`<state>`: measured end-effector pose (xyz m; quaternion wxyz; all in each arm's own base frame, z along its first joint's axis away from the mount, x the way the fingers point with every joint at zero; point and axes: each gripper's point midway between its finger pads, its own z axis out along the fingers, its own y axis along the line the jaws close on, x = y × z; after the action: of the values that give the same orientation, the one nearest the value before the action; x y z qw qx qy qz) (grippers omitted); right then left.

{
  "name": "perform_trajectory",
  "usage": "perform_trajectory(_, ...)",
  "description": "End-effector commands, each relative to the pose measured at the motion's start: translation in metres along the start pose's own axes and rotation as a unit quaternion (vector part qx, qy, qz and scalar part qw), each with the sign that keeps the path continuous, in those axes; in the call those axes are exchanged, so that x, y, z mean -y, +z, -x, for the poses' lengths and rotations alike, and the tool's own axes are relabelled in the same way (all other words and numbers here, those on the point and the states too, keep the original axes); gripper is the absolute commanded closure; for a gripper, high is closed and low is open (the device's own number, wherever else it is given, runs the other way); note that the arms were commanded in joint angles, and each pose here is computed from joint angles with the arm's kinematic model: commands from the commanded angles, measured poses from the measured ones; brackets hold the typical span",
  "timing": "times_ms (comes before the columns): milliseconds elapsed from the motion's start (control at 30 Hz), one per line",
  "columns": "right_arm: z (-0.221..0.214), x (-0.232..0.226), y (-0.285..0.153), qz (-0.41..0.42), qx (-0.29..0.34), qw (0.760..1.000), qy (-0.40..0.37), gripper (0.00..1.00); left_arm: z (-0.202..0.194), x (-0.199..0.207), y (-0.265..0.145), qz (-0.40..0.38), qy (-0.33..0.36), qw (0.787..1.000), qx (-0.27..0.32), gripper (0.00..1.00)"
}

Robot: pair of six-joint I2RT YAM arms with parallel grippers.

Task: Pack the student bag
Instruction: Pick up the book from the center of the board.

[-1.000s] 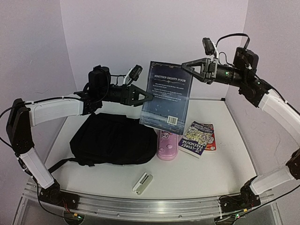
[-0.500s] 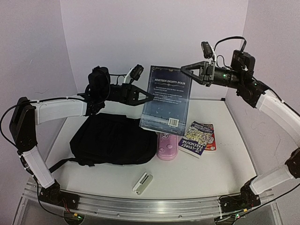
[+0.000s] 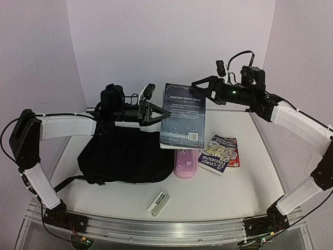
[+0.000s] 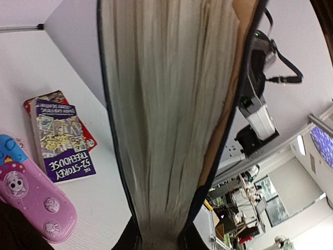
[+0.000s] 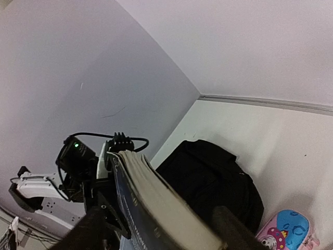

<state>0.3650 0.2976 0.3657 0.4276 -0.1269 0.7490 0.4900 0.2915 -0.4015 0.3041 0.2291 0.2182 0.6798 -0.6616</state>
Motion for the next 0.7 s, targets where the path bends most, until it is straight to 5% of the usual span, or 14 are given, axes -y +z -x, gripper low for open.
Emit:
perform_trajectory(0, 0.011, 0.001, -0.007, -0.014, 0.054, 0.998, 0.000, 0.05, 0.077, 0.029, -0.037, 0.015, 0.023, 0.984, 0.173, 1.00)
perform_trajectory(267, 0.001, 0.013, -0.024, -0.009, 0.132, 0.988, 0.082, 0.02, 0.106, 0.038, -0.058, -0.013, 0.027, 0.963, 0.269, 1.00)
perform_trajectory(667, -0.032, 0.001, 0.023, 0.048, 0.126, 0.980, 0.150, 0.02, 0.120, 0.057, -0.068, -0.058, 0.024, 0.948, 0.313, 1.00)
